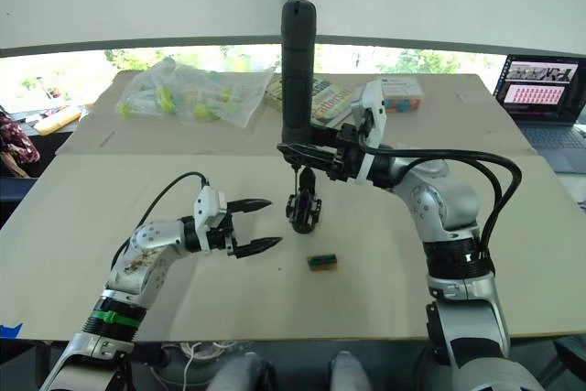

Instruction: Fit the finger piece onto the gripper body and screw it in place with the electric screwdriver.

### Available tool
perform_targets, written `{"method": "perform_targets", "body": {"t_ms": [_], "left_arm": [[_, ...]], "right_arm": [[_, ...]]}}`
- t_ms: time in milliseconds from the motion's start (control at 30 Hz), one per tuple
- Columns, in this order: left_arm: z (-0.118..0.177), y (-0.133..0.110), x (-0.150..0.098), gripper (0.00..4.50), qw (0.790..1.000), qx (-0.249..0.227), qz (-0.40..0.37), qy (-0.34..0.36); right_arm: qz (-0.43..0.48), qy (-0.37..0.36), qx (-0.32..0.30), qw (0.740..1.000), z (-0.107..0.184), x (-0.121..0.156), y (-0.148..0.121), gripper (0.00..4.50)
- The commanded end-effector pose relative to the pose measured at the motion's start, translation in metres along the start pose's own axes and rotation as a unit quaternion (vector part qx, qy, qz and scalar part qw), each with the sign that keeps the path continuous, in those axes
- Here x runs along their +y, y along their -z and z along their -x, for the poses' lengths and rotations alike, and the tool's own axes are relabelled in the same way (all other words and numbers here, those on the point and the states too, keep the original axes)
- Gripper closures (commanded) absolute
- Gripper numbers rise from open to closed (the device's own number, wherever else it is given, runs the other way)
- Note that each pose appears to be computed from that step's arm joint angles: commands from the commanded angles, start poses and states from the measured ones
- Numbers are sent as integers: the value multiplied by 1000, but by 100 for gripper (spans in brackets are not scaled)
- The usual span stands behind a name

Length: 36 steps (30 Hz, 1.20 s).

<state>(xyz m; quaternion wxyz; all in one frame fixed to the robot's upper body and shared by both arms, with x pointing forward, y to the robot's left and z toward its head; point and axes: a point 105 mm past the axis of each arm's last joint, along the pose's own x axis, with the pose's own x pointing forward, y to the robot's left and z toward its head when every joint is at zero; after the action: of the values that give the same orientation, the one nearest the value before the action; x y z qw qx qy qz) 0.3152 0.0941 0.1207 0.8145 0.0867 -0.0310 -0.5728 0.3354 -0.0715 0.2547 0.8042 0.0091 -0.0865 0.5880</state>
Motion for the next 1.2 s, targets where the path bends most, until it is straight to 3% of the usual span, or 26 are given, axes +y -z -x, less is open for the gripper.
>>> {"method": "perform_targets", "body": {"t_ms": [33, 1200], "left_arm": [[-1, -6, -2, 0, 1000, -7, -16, 5], [-1, -1, -3, 0, 1000, -4, -11, 2]], "right_arm": [[27, -13, -18, 999, -3, 5, -19, 258], [15, -1, -23, 1000, -7, 0, -17, 258]]}}
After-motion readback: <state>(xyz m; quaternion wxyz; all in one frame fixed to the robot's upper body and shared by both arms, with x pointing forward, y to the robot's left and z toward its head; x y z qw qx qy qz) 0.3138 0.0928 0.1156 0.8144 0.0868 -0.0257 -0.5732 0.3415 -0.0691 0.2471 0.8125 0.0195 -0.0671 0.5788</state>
